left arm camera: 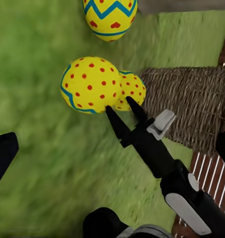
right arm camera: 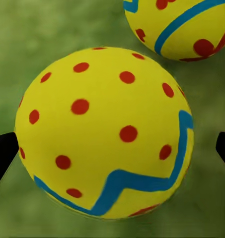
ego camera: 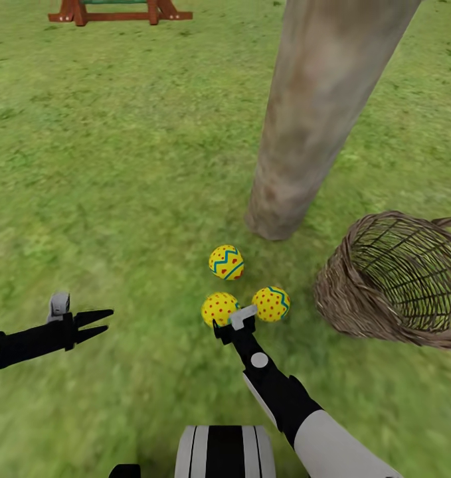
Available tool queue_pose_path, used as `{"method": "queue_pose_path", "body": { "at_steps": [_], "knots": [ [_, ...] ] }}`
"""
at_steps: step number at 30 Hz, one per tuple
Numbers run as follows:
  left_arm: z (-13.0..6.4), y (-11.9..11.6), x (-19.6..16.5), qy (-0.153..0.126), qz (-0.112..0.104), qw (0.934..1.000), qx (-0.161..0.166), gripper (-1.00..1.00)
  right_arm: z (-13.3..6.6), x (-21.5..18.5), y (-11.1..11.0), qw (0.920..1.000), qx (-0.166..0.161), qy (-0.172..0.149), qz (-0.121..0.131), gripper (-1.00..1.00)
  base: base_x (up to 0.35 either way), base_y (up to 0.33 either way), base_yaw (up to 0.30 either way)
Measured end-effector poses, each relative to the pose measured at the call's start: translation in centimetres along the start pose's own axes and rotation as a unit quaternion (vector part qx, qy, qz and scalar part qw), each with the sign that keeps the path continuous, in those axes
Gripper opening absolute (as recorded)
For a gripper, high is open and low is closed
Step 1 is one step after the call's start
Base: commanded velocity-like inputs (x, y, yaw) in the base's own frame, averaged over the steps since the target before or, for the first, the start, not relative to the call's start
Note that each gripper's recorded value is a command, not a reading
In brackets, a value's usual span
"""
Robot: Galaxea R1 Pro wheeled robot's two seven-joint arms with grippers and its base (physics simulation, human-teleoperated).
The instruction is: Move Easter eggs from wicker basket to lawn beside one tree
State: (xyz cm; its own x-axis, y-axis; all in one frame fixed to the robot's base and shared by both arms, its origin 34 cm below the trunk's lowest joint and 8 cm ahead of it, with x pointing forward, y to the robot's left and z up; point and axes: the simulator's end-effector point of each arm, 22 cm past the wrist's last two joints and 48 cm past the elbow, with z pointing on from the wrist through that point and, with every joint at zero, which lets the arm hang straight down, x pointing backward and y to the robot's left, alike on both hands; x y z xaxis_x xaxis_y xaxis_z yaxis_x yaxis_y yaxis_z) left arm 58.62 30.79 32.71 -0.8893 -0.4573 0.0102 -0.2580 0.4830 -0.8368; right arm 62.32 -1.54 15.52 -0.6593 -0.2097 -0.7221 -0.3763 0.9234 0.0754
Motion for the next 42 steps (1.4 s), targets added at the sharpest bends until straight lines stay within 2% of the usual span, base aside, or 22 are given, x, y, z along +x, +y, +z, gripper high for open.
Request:
{"method": "queue_pose_path", "body": {
  "at_steps": [8,17,20,21,24,30,32,33,36,42],
  "knots": [
    [-0.7,-1.0,0.3,0.001,0.009,1.0000,0.000,1.00,-0.6,-2.1,-0.3,0.9999,0.004,-0.016,-0.005,1.00,-0.018,0.000,0.000],
    [-1.1,-2.9,0.2,-0.003,0.023,0.9997,0.010,1.00,-1.4,-5.5,-0.9,0.9989,0.018,-0.042,-0.008,1.00,-0.323,0.000,0.000],
    [-0.2,-4.0,0.7,0.005,0.030,0.9993,0.020,1.00,-1.6,-5.4,-1.8,0.9991,0.036,-0.023,-0.006,1.00,-0.341,0.000,0.000],
    [0.5,-4.2,1.1,0.013,0.034,0.9992,0.015,1.00,-1.8,-6.2,-2.1,0.9989,0.042,-0.021,0.005,1.00,-0.341,0.000,0.000],
    [0.8,-4.0,1.2,0.015,0.040,0.9991,-0.003,1.00,-2.2,-8.6,-2.2,0.9982,0.045,-0.038,0.012,1.00,-0.341,0.000,0.000],
    [0.3,-5.0,0.9,0.009,0.049,0.9987,-0.002,1.00,-3.1,-11.5,-2.3,0.9967,0.048,-0.064,0.012,1.00,-0.341,0.000,0.000],
    [0.0,-5.4,0.8,0.007,0.052,0.9986,0.000,1.00,-3.4,-12.1,-2.4,0.9964,0.049,-0.068,0.012,1.00,-0.341,0.000,0.000],
    [0.3,-5.8,1.1,0.011,0.055,0.9984,0.002,1.00,-4.0,-10.9,-1.7,0.9968,0.047,-0.063,0.014,1.00,-0.341,0.000,0.000],
    [0.0,-5.2,1.8,0.018,0.059,0.9980,-0.017,1.00,-4.8,-12.5,-1.6,0.9955,0.048,-0.080,0.015,1.00,-0.341,0.000,-0.068],
    [-0.2,-6.6,1.8,0.016,0.072,0.9972,-0.013,1.00,-5.7,-14.3,-1.8,0.9940,0.053,-0.095,0.011,1.00,-0.145,0.000,-0.027]
  ]
}}
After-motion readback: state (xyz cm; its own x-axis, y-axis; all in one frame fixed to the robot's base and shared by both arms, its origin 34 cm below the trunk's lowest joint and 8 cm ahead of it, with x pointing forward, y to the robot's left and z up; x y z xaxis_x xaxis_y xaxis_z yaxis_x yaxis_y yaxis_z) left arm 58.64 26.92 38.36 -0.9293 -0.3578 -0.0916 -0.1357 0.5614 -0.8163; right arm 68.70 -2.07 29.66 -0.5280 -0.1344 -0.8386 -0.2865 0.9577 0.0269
